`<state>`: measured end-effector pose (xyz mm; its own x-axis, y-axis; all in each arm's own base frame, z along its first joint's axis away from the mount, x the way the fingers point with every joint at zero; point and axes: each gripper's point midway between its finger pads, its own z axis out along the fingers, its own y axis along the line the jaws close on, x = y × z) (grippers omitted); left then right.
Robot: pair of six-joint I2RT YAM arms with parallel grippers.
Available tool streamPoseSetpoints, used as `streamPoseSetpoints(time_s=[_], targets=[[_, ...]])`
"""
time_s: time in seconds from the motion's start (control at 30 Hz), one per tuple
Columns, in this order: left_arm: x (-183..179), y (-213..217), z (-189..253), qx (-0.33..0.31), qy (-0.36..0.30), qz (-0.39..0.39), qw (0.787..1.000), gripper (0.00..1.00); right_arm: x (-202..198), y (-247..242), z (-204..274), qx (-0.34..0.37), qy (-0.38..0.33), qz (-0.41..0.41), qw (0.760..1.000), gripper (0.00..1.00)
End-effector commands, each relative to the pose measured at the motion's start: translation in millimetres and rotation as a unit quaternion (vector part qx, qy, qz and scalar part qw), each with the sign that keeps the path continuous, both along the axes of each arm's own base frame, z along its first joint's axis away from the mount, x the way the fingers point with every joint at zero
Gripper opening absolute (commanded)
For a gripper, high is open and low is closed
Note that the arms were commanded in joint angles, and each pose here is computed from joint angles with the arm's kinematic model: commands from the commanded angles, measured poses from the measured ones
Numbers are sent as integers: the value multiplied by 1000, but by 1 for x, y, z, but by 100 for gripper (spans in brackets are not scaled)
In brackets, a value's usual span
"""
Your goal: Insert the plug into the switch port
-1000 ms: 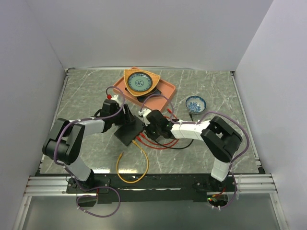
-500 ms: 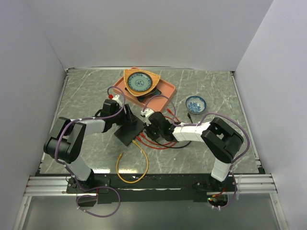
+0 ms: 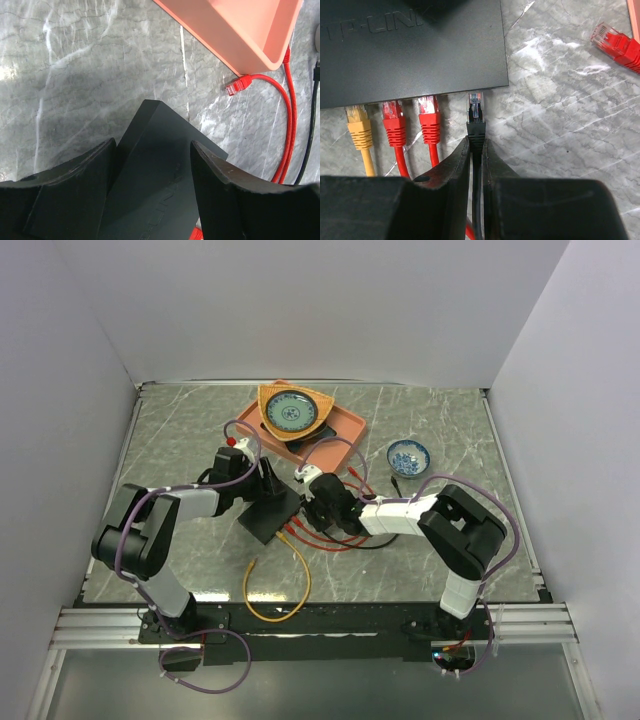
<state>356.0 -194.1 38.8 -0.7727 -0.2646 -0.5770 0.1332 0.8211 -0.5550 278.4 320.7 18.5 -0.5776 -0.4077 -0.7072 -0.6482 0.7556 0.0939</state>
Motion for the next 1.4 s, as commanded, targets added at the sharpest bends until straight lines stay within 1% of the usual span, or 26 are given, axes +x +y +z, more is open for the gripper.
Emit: streamPoseSetpoints(time_s=[0.0, 0.23, 0.3, 0.9, 1.07, 1.37], targets=[[-8, -6, -11, -8, 22, -16, 1000, 67, 4, -9, -13, -26, -1, -13, 1000, 0], [-6, -7, -8, -10, 19, -17, 1000, 67, 2, 1, -11, -13, 6, -1, 1000, 0], [-7, -5, -8, -8, 20, -14, 1000, 68, 2, 4, -11, -10, 7, 0, 1000, 0], [-7, -6, -1, -16, 13, -12, 1000, 69, 0, 16, -7, -1, 9, 9, 1000, 0], [-8, -9, 6, -33, 5, -11, 999, 69, -3, 19, -9, -6, 9, 17, 1000, 0], [-8, -8, 8, -35, 3, -7, 999, 71, -8, 22, -17, -26, 17, 30, 999, 0]])
